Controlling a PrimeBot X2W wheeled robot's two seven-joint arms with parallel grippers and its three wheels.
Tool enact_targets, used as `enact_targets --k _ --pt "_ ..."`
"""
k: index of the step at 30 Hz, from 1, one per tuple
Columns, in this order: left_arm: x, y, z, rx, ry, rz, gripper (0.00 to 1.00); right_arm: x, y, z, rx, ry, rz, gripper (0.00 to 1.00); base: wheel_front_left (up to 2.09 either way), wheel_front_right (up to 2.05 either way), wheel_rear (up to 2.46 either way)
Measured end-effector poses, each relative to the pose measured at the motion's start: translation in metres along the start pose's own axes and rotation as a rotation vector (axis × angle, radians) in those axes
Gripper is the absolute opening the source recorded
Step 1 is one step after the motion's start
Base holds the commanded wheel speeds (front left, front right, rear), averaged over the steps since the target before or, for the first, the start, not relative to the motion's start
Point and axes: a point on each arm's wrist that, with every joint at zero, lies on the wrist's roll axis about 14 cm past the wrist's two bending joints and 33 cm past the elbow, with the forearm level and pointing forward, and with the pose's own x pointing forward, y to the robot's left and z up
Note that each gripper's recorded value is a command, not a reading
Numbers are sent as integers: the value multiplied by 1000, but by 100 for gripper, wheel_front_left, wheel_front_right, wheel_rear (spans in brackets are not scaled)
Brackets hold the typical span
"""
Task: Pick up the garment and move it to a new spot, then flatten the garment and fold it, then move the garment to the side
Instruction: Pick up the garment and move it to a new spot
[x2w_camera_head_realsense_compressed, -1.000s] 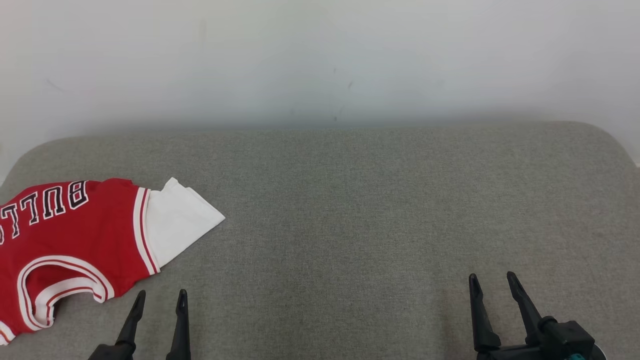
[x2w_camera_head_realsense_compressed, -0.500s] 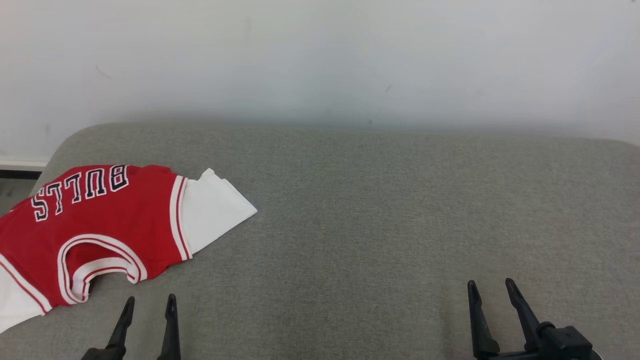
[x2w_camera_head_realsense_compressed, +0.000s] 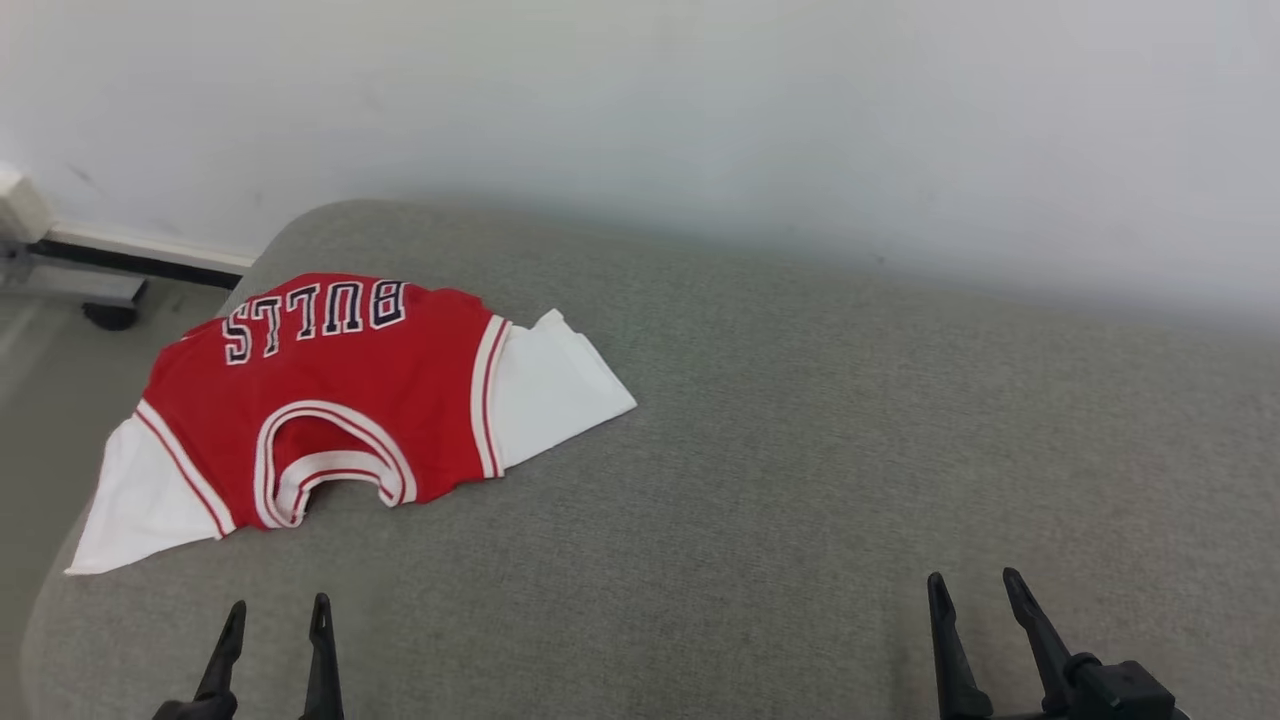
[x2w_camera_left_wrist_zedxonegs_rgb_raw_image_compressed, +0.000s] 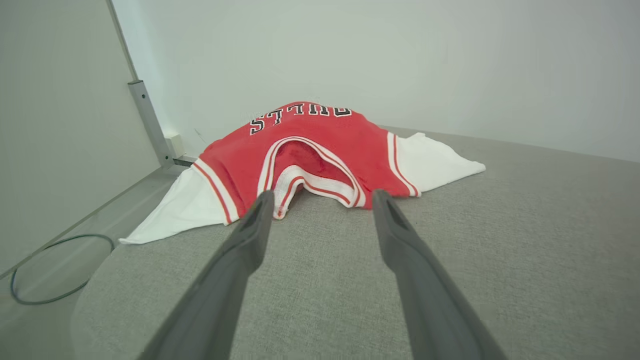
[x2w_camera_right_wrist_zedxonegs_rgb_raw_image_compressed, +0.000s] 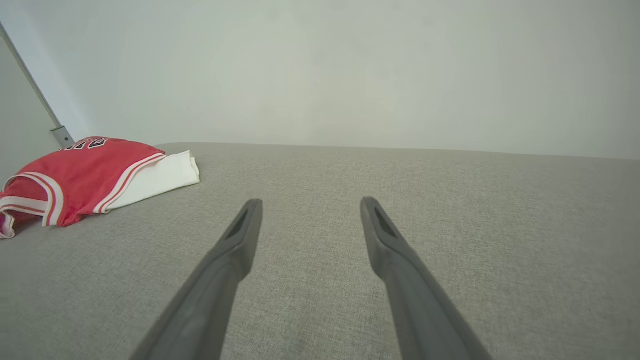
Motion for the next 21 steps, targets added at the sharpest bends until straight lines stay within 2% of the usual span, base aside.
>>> enact_targets --k 10,15,21 --pt "-33 55 -1 1 6 193 100 24 46 -8 -6 22 149 100 0 0 0" --pt "-50 74 -2 5 10 266 100 34 69 -10 -7 27 221 100 0 0 0" --pt "-58 84 -5 6 24 303 100 39 79 -14 -2 38 251 100 0 0 0"
